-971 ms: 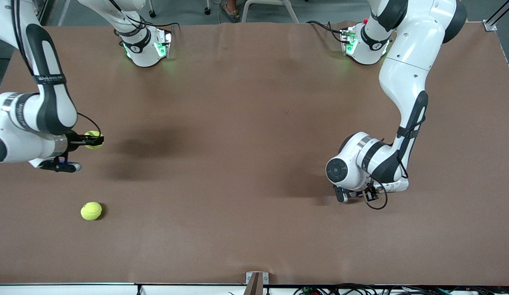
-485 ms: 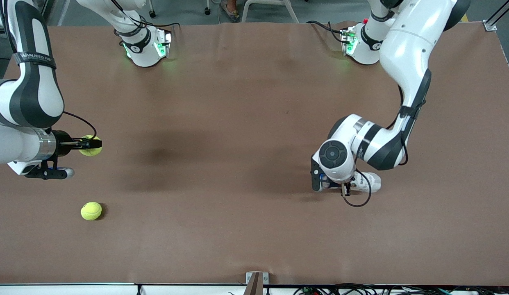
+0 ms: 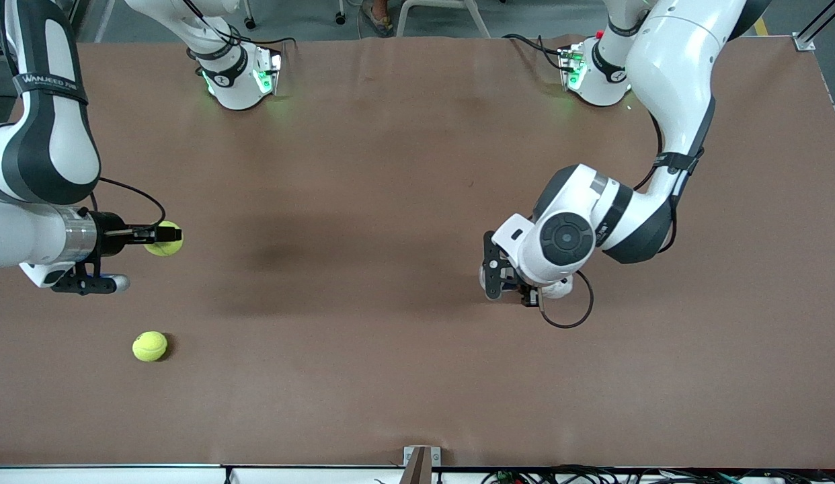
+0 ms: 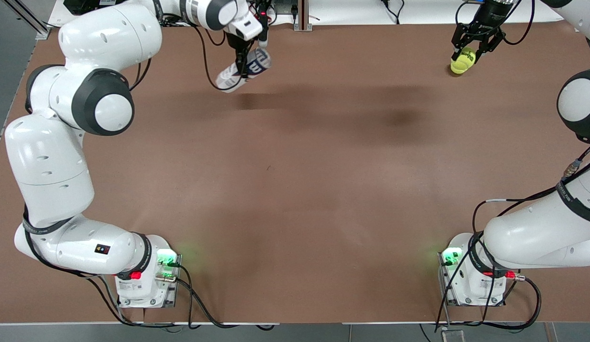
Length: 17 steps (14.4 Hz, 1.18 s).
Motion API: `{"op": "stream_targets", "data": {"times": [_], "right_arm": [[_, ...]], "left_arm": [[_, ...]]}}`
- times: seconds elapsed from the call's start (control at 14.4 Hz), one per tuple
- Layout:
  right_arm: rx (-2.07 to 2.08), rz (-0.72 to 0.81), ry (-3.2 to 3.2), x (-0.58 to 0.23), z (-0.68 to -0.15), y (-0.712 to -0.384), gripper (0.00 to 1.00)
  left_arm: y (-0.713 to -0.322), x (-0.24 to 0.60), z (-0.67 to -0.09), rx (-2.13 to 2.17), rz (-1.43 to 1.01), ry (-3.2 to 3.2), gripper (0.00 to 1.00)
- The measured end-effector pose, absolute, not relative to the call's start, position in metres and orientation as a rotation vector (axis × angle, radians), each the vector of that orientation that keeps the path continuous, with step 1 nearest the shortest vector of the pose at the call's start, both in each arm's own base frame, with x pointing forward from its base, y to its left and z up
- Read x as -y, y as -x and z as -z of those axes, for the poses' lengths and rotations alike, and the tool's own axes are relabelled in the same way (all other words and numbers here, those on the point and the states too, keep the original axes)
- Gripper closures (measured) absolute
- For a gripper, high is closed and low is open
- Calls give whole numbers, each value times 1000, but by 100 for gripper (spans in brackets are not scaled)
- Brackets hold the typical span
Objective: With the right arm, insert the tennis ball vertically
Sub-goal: 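Lift the can upright with the left gripper while the right gripper carries the ball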
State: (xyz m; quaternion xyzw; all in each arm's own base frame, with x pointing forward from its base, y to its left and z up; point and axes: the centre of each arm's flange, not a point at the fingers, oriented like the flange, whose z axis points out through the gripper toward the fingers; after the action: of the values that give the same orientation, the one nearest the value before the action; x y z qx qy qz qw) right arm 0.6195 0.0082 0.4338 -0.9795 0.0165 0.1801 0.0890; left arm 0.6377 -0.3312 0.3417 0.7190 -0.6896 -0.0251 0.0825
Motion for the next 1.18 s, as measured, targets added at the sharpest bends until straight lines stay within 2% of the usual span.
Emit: {"op": "stream_targets", "data": {"times": [0.42, 0.9, 1.18], "right_arm": [[-1, -522, 2900, -31, -443, -621, 33], [120, -460, 2719, -121, -463, -618, 33], [148, -338, 2576, -184, -477, -619, 33]], "left_arm": [[-675, 291, -341, 1824, -276, -1960, 37], [-666, 356, -338, 1781, -577, -1774, 37], [-650, 409, -331, 1751, -770, -1729, 41]]}}
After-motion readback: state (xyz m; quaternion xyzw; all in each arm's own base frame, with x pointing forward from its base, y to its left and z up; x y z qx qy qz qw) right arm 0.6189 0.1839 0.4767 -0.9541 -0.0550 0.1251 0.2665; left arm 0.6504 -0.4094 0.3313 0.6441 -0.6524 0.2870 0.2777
